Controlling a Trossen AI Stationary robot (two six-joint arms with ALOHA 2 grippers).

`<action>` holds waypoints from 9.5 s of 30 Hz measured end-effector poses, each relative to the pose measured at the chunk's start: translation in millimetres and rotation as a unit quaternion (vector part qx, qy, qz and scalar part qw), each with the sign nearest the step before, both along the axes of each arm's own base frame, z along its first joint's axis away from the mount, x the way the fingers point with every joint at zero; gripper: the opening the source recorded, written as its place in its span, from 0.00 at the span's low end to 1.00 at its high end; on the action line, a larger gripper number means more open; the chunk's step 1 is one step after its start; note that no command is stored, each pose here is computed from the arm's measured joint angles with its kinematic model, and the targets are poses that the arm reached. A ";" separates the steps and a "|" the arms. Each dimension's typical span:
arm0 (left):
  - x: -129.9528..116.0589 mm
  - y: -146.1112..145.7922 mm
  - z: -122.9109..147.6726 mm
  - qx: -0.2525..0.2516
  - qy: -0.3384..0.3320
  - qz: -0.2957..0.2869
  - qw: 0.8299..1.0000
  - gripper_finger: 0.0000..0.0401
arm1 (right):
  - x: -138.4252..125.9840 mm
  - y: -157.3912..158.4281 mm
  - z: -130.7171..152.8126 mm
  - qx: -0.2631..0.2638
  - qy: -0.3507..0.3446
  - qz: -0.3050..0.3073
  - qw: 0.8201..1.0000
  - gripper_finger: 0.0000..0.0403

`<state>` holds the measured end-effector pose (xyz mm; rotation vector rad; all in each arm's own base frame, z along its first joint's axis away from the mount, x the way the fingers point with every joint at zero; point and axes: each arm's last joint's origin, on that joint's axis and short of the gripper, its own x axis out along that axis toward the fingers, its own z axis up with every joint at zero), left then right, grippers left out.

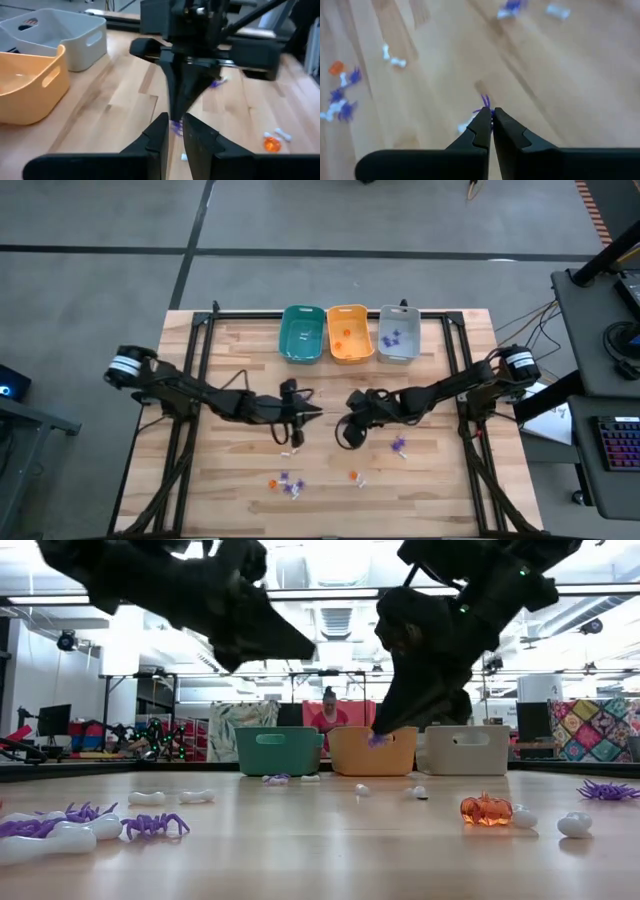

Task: Sort Halloween decoration
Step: Put the purple spider toy into the gray bin, then put the white bone toy into the blue bin

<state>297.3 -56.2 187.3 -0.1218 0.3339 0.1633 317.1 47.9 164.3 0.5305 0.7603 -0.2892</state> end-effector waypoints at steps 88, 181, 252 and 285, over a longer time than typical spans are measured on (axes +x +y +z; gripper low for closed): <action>-26.0 3.1 -12.9 -0.026 0.016 0.014 0.999 0.10 | -112.6 -159.8 120.4 -0.180 0.063 -0.178 0.965 0.17; -19.9 106.5 -85.2 0.167 0.233 -0.074 0.955 0.22 | -90.3 -47.4 44.5 -0.265 -0.237 0.060 0.933 0.17; -38.9 139.6 57.1 0.212 0.136 0.002 0.968 0.00 | -87.6 -47.2 51.3 -0.245 -0.250 0.047 0.935 0.17; -16.6 128.3 9.9 0.034 0.173 -0.081 0.981 0.00 | -76.7 -58.3 39.8 -0.172 -0.072 -0.038 0.982 0.17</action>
